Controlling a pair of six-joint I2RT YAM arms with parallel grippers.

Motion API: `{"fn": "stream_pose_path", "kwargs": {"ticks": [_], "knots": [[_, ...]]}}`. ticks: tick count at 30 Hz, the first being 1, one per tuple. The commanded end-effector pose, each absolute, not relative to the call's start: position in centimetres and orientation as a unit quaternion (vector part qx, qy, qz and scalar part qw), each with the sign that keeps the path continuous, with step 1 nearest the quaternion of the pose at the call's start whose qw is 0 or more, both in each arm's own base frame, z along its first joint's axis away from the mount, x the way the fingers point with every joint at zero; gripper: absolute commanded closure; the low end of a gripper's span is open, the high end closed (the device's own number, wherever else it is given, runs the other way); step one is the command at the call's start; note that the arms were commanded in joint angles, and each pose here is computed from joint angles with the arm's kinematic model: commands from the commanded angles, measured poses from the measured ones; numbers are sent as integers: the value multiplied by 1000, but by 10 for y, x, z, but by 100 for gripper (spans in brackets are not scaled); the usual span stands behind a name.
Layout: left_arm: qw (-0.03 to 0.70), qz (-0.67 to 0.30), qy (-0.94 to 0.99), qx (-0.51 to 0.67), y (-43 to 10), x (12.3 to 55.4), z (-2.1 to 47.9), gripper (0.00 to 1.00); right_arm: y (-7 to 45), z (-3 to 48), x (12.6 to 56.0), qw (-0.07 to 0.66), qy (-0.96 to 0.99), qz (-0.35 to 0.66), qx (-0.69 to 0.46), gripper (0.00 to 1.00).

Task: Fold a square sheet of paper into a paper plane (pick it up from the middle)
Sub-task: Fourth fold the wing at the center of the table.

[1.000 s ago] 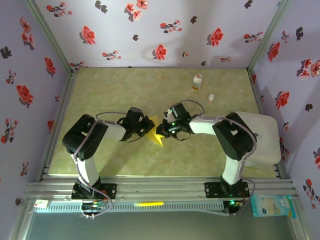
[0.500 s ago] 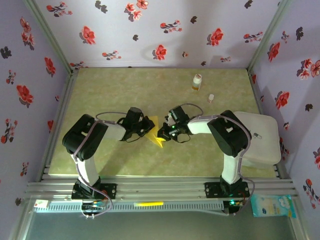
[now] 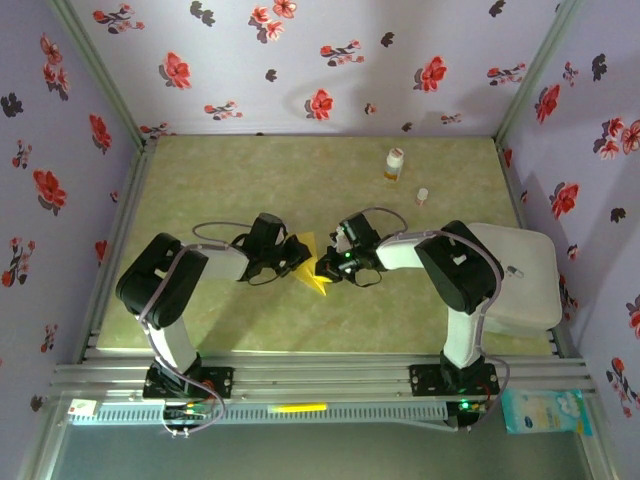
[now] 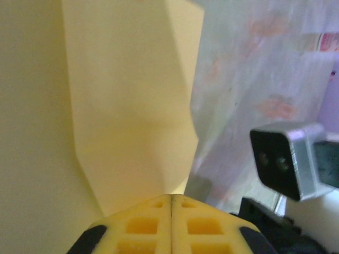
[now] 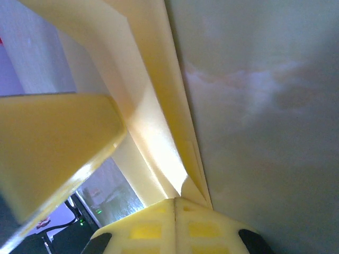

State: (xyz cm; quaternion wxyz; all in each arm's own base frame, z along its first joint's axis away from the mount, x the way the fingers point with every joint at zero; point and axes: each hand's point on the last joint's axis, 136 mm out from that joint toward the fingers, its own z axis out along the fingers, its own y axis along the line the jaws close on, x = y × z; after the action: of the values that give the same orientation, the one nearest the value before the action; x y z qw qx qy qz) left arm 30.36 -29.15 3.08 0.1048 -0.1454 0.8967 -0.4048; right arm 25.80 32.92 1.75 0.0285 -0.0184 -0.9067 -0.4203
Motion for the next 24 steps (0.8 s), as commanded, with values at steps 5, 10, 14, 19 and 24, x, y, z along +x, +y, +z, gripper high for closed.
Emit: {"fn": "stream_pose_path", "kwargs": {"ticks": [5,10,14,19,24], "knots": [[59,-403,907,-103,-301,287,27,95,306,-14,242,57,-931,-359,-44,100],[54,-369,921,-113,-291,288,15,96,302,-20,238,62,-935,-348,-43,100],[58,-342,929,-129,-278,293,5,97,297,-25,234,67,-940,-333,-38,100],[64,-339,929,-135,-272,305,2,98,292,-29,229,71,-943,-323,-38,100],[71,-338,928,-143,-266,317,3,98,290,-30,227,73,-945,-317,-35,100]]}}
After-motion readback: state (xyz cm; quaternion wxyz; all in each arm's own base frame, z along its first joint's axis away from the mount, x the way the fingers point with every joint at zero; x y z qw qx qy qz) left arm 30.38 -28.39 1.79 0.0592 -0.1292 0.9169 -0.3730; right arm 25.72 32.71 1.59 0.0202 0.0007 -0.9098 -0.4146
